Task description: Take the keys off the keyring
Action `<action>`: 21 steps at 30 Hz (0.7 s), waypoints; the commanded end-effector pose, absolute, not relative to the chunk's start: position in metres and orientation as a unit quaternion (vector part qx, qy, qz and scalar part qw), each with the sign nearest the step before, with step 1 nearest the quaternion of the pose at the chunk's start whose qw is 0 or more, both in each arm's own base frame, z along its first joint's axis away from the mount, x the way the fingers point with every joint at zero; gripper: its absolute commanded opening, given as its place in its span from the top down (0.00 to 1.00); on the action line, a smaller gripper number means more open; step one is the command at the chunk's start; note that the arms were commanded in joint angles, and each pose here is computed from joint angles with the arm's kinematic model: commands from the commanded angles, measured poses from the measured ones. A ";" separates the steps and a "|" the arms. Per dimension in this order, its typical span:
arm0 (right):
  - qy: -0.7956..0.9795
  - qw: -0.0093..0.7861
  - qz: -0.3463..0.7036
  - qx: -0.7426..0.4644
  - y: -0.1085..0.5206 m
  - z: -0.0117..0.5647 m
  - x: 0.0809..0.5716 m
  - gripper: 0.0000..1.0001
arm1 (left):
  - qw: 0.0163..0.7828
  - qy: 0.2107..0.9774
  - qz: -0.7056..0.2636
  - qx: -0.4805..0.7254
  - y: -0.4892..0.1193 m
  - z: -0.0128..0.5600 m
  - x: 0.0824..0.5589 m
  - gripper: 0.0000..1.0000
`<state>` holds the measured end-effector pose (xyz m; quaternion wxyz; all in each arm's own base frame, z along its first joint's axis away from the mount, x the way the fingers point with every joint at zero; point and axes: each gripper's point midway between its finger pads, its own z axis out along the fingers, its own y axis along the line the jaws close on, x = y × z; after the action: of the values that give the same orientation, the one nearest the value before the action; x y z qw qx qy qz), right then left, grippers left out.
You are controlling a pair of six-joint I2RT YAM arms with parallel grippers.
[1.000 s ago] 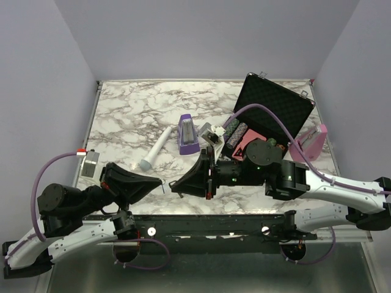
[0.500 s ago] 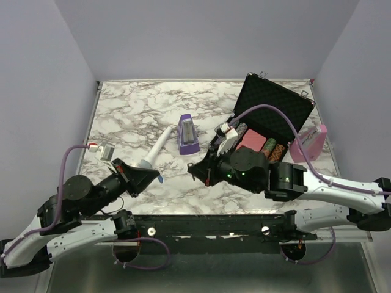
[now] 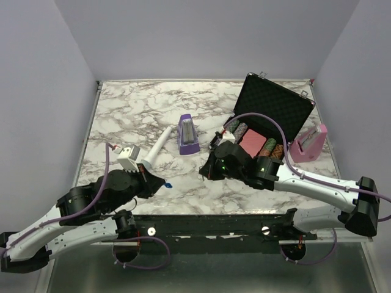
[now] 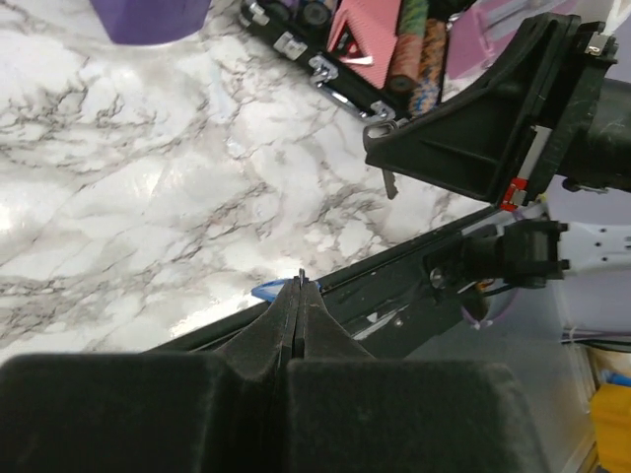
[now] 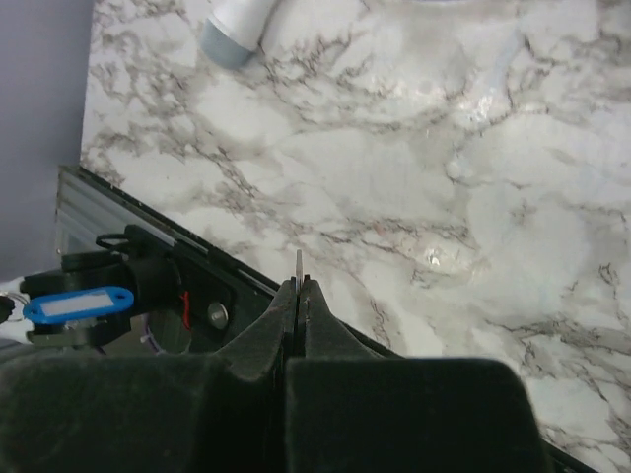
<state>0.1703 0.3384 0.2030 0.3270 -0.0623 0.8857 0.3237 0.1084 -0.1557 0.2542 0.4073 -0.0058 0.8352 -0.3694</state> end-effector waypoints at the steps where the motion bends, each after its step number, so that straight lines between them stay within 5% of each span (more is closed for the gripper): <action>1: 0.881 0.283 0.375 -0.055 0.342 0.191 0.153 0.99 | 0.363 0.872 -0.329 0.001 -0.162 0.215 0.104 1.00; 21: 0.892 0.260 0.360 -0.087 0.352 0.125 0.159 0.99 | 0.257 0.916 -0.300 0.066 -0.206 0.144 0.143 1.00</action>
<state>0.1561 0.3415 0.1253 0.2585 -0.0716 0.8975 0.3501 0.1428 -0.1923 0.1479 0.2807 0.0139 0.9238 -0.2602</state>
